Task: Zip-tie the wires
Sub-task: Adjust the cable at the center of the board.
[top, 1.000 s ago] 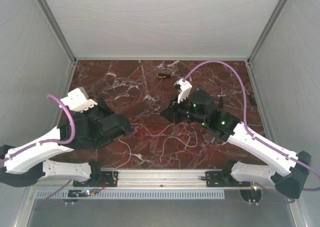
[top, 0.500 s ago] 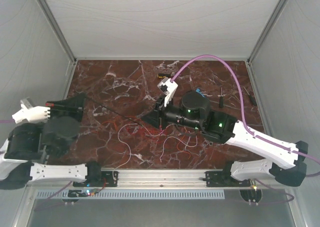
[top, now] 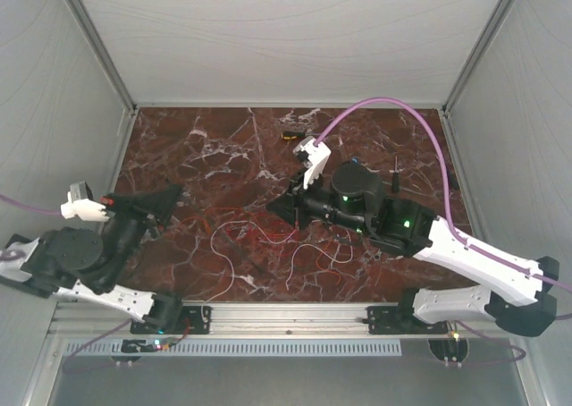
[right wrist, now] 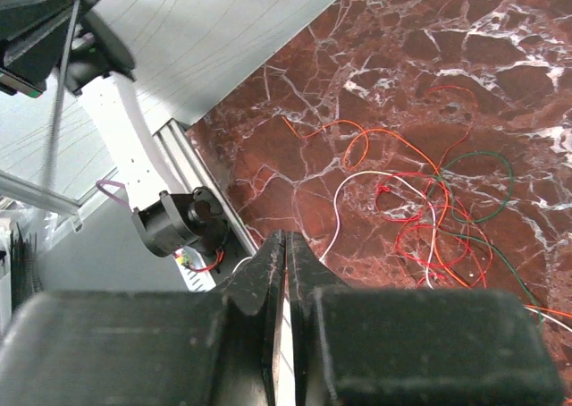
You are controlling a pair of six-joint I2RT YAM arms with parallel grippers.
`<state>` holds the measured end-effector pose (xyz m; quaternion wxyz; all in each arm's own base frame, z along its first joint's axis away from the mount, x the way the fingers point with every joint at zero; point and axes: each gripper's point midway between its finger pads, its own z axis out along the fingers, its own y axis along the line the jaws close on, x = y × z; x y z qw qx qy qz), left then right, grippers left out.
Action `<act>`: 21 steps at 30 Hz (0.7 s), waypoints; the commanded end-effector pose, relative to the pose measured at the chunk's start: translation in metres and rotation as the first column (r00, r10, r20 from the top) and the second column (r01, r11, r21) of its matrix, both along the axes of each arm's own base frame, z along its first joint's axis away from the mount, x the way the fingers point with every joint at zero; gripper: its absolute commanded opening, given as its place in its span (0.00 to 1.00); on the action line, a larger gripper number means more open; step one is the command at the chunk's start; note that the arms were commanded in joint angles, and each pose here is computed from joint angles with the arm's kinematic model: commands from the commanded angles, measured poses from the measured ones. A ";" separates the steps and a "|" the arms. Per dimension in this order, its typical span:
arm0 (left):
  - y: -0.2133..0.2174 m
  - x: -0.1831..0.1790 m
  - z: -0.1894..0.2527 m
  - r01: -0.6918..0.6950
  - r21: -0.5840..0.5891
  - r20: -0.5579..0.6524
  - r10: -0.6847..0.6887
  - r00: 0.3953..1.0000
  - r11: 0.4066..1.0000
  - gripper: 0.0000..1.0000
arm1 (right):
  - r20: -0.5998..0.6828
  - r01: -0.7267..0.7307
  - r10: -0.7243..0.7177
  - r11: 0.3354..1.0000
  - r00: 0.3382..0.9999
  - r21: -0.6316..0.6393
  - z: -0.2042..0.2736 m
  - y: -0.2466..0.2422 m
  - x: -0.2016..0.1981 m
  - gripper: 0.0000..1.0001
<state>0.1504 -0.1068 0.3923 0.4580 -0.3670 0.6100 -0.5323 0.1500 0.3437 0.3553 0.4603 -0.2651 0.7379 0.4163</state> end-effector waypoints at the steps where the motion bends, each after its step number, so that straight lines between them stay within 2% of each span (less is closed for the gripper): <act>1: -0.016 0.011 0.031 -0.168 0.166 0.067 0.159 0.985 0.972 0.00 | 0.056 0.050 -0.052 0.998 0.997 0.033 0.024 -0.017 0.005 0.01; 2: -0.021 0.015 0.037 -0.211 0.233 0.088 0.196 0.977 0.949 0.00 | 0.058 0.051 -0.053 0.998 0.997 0.029 0.024 -0.018 0.005 0.01; 3: -0.025 0.023 0.040 -0.271 0.322 0.116 0.247 0.962 0.907 0.00 | 0.059 0.052 -0.053 0.998 0.997 0.024 0.024 -0.019 0.005 0.01; 5: -0.037 0.041 0.041 -0.373 0.429 0.147 0.344 0.928 0.823 0.00 | 0.063 0.060 -0.061 0.998 0.996 0.007 0.021 -0.022 0.006 0.00; 8: -0.072 0.072 0.039 -0.375 0.572 0.157 0.352 0.923 0.729 0.00 | 0.080 0.105 -0.102 0.994 0.992 -0.031 0.016 -0.034 0.011 0.00; 9: -0.090 0.091 0.033 -0.297 0.604 0.120 0.284 0.951 0.740 0.00 | 0.088 0.122 -0.118 0.992 0.989 -0.040 0.015 -0.039 0.013 0.00; 10: -0.113 0.111 0.021 -0.156 0.611 0.074 0.141 0.987 0.776 0.00 | 0.095 0.136 -0.132 0.990 0.987 -0.042 0.015 -0.044 0.014 0.00; 11: -0.127 0.135 0.020 -0.049 0.541 0.088 0.002 0.996 0.840 0.00 | 0.101 0.142 -0.138 0.989 0.985 -0.036 0.017 -0.049 0.014 0.00; 12: -0.135 0.151 0.027 0.009 0.426 0.162 -0.086 0.983 0.905 0.00 | 0.106 0.143 -0.140 0.989 0.985 -0.028 0.019 -0.052 0.013 0.00; 13: -0.132 0.161 0.018 0.012 0.398 0.179 -0.090 0.980 0.917 0.00 | 0.112 0.147 -0.144 0.989 0.983 -0.018 0.022 -0.057 0.013 0.00; 16: -0.116 0.184 0.005 -0.104 0.515 0.216 -0.011 0.976 0.851 0.00 | 0.129 0.165 -0.164 0.986 0.978 0.005 0.028 -0.069 0.012 0.00; 21: -0.073 0.194 -0.004 -0.207 0.589 0.267 0.053 0.962 0.781 0.00 | 0.163 0.214 -0.208 0.977 0.964 -0.018 0.017 -0.084 0.022 0.00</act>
